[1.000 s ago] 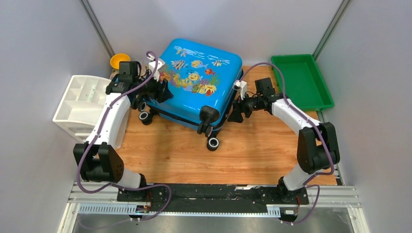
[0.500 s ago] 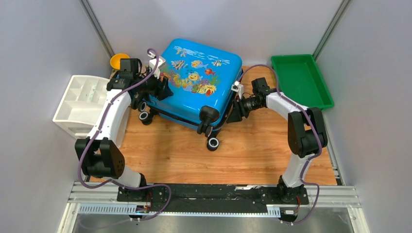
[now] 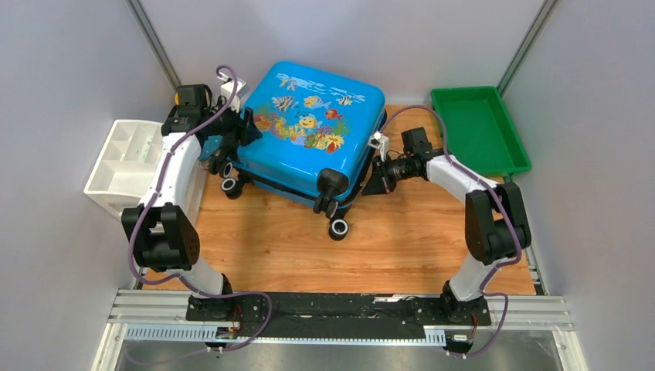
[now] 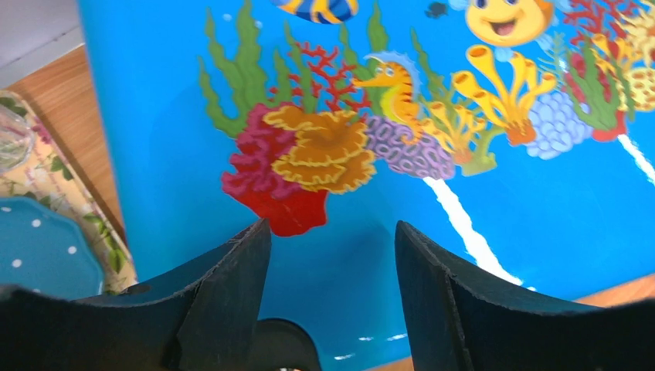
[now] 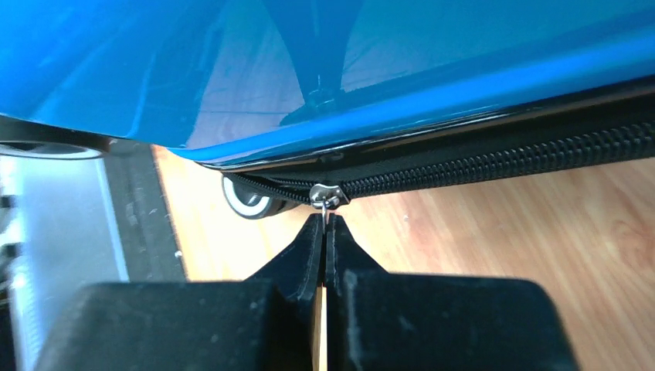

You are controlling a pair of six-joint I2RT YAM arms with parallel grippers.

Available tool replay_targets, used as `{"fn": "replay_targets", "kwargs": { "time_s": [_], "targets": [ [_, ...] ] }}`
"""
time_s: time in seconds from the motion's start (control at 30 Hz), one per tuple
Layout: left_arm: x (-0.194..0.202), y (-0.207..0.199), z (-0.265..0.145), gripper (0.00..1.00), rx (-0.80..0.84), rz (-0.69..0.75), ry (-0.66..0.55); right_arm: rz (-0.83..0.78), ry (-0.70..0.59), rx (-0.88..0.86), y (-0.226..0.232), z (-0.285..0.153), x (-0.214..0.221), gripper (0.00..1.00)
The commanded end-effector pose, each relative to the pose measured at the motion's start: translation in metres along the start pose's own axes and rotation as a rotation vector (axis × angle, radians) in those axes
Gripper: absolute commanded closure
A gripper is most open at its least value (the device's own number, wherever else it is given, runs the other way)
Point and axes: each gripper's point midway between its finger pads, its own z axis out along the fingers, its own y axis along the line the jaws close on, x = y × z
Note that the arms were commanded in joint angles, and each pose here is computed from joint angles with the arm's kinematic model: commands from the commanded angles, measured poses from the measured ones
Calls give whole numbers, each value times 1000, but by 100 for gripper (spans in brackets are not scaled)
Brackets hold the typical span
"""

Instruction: Open, take out, and arrange the luggage

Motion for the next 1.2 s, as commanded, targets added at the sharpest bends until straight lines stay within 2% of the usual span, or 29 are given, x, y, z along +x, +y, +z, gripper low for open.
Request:
{"fn": "replay_targets", "kwargs": {
  "time_s": [0.0,0.03,0.13,0.17,0.33,0.4,0.6,0.73,0.8,0.83,0.93,1.17],
  "targets": [
    [84,26,11,32,-95,-231,277,-159,-105,198,-9,-14,-22,100],
    [90,34,16,32,-110,-243,298,-208,-146,235,-6,-16,-34,100],
    [81,49,24,33,-117,-252,291,-207,-153,232,4,-4,-35,100],
    [61,51,23,32,-103,-227,253,-205,-167,224,7,-1,-39,100],
    [8,25,3,22,-19,-152,91,-252,-206,188,22,24,-51,100],
    [6,7,-10,20,12,-144,88,-248,-203,168,30,37,-52,100],
    [31,-71,-43,18,157,-118,148,-304,-260,141,54,67,-83,100],
    [76,-121,-58,17,228,-108,226,-291,-277,158,59,70,-92,100],
    [86,-144,-65,17,252,-82,235,-284,-280,170,59,70,-93,100],
    [103,-153,-65,17,268,-89,265,-279,-276,173,58,70,-92,100],
    [117,-170,-60,17,282,-43,279,-275,-262,187,54,72,-90,100],
    [111,-193,-41,16,312,-55,268,-272,-259,231,48,71,-89,100]
  ]
}}
